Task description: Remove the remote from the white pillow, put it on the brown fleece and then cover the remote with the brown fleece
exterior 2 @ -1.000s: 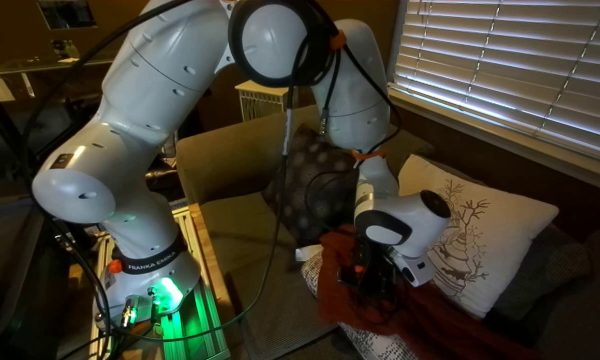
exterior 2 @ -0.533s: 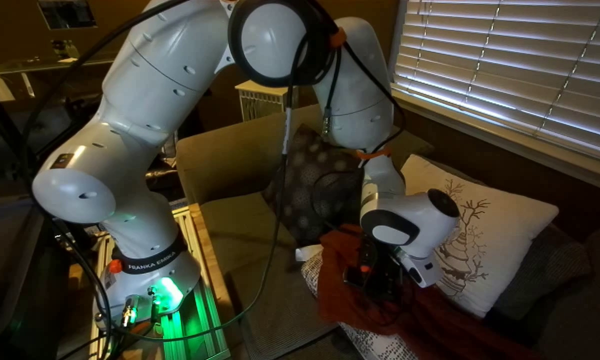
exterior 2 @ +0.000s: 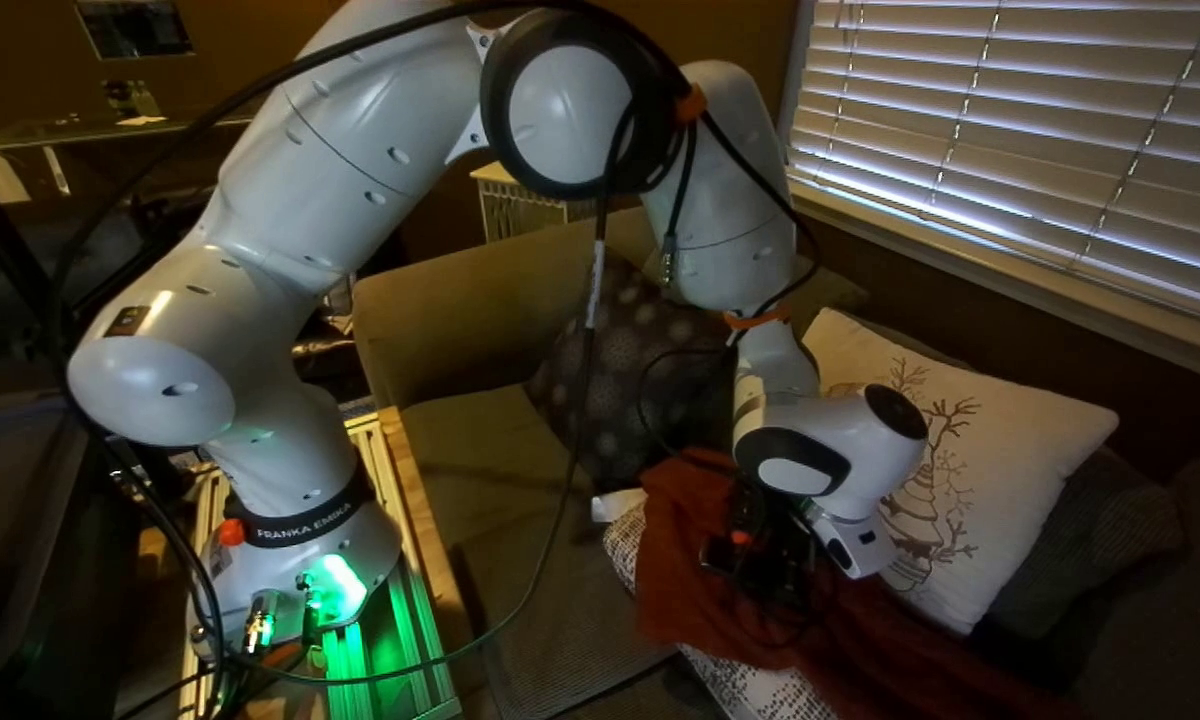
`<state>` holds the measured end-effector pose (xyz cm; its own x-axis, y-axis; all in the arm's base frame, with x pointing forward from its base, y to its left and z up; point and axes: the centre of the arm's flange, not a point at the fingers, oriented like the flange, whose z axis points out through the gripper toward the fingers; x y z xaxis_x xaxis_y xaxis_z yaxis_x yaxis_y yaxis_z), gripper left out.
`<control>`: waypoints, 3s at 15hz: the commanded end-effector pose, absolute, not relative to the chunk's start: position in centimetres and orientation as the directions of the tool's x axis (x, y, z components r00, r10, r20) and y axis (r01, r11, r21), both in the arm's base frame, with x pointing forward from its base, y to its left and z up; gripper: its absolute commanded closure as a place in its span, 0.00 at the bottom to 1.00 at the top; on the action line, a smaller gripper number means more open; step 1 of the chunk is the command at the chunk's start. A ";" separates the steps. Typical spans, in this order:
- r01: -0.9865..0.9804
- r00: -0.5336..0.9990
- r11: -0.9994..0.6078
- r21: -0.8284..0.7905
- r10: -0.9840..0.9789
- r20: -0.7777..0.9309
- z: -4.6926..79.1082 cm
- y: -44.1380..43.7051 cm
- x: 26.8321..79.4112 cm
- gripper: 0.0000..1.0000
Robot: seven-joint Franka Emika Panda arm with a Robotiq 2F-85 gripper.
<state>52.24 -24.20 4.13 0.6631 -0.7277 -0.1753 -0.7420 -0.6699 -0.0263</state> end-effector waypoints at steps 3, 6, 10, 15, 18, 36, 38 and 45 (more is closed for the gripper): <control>-0.775 0.620 -0.632 0.017 -0.766 -0.169 2.8 -24.6 53.5 0.64; -0.782 0.615 -0.623 0.023 -0.776 -0.139 3.1 -24.6 53.9 0.64; -0.798 0.594 -0.601 0.037 -0.796 -0.112 3.3 -24.8 54.5 0.64; -0.811 0.579 -0.583 0.043 -0.811 -0.077 3.5 -24.8 55.2 0.59; -0.813 0.581 -0.582 0.029 -0.813 -0.047 4.0 -24.7 55.5 0.07; -0.761 0.643 -0.642 -0.089 -0.765 0.025 8.2 -21.6 56.5 0.00; -0.756 0.650 -0.648 -0.090 -0.760 0.014 7.9 -21.6 56.9 0.00; -0.727 0.681 -0.679 -0.096 -0.732 0.014 6.3 -22.2 57.5 0.49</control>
<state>57.44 -21.91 6.94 0.6656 -0.7461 0.0153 -0.7434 -0.6647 -0.0745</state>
